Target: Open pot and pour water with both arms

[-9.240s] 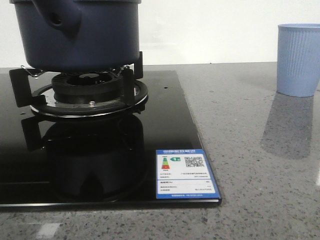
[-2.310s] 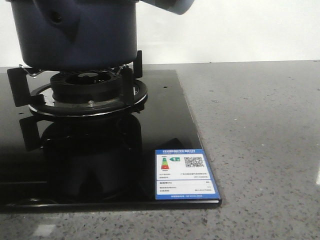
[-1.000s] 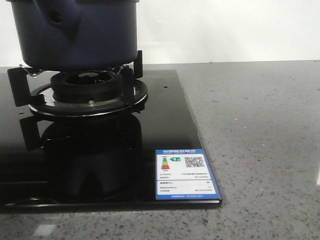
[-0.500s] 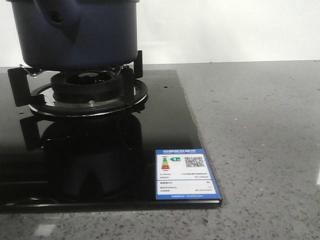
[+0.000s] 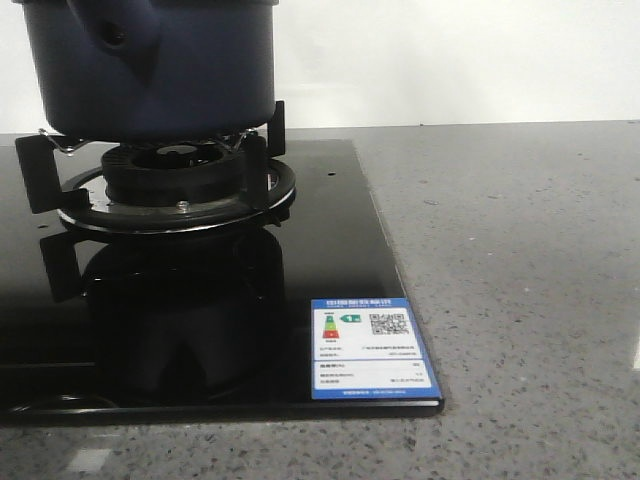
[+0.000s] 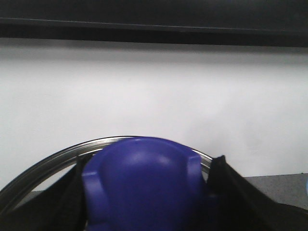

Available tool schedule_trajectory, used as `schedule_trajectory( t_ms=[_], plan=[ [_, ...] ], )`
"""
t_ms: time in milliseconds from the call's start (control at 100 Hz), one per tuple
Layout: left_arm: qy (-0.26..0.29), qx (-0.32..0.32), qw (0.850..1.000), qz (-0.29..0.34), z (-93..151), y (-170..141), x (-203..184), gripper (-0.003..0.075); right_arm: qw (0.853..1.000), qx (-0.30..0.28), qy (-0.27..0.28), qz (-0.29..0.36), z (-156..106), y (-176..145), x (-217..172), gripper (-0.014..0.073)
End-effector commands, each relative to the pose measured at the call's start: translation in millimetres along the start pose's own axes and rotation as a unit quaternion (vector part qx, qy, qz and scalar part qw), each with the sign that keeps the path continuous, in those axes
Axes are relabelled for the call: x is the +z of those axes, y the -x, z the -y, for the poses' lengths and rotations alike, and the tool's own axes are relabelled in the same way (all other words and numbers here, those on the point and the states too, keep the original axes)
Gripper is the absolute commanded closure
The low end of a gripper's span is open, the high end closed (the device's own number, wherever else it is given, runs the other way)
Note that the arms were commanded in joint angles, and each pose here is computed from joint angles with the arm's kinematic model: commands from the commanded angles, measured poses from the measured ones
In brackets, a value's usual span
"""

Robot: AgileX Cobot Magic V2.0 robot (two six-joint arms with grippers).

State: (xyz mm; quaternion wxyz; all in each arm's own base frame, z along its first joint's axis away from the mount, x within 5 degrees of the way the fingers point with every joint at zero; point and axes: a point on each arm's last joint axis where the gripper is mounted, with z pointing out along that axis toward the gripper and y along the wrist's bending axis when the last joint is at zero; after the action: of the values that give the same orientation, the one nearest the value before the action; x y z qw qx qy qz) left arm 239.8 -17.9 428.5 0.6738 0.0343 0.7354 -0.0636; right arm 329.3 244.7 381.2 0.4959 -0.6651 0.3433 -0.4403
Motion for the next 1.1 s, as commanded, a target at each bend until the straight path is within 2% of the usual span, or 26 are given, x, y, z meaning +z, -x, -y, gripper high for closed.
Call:
schedule_trajectory(
  t_ms=[0,130,410,480,550,620,730,810,930,1000,1090],
  plan=[
    [0.022,-0.003,0.997,0.076,-3,26,-13,0.0351,0.999,-0.005,-0.048,-0.011,31,-13,-16,0.0214],
    [0.022,-0.003,0.997,0.076,-3,26,-13,0.0351,0.999,0.003,-0.047,-0.011,31,-13,-16,0.0213],
    [0.022,-0.003,0.997,0.076,-3,26,-13,0.0351,0.989,0.14,-0.043,-0.032,29,-17,-16,0.0213],
    [0.022,-0.003,0.997,0.076,-3,26,-13,0.0351,0.981,0.181,-0.045,-0.05,30,-22,-19,0.0213],
    [0.022,-0.003,0.997,0.076,-3,26,-13,0.0351,0.964,0.252,-0.053,-0.073,34,-30,-25,0.0213],
    [0.022,-0.003,0.997,0.076,-3,26,-13,0.0351,0.932,0.34,-0.068,-0.104,38,-40,-34,0.0213],
    [0.022,-0.003,0.997,0.076,-3,26,-13,0.0351,0.87,0.455,-0.096,-0.164,43,-68,-50,0.0213],
    [0.022,-0.003,0.997,0.076,-3,26,-13,0.0351,0.811,0.548,-0.091,-0.183,42,-90,-62,0.0213],
    [0.022,-0.003,0.997,0.076,-3,26,-13,0.0351,0.727,0.663,-0.084,-0.158,36,-122,-84,0.0214],
    [0.022,-0.003,0.997,0.076,-3,26,-13,0.0351,0.696,0.697,-0.092,-0.145,25,-137,-98,0.0214],
    [0.022,-0.003,0.997,0.076,-3,26,-13,0.0351,0.674,0.718,-0.093,-0.147,-1,-150,-114,0.0214]
  ],
)
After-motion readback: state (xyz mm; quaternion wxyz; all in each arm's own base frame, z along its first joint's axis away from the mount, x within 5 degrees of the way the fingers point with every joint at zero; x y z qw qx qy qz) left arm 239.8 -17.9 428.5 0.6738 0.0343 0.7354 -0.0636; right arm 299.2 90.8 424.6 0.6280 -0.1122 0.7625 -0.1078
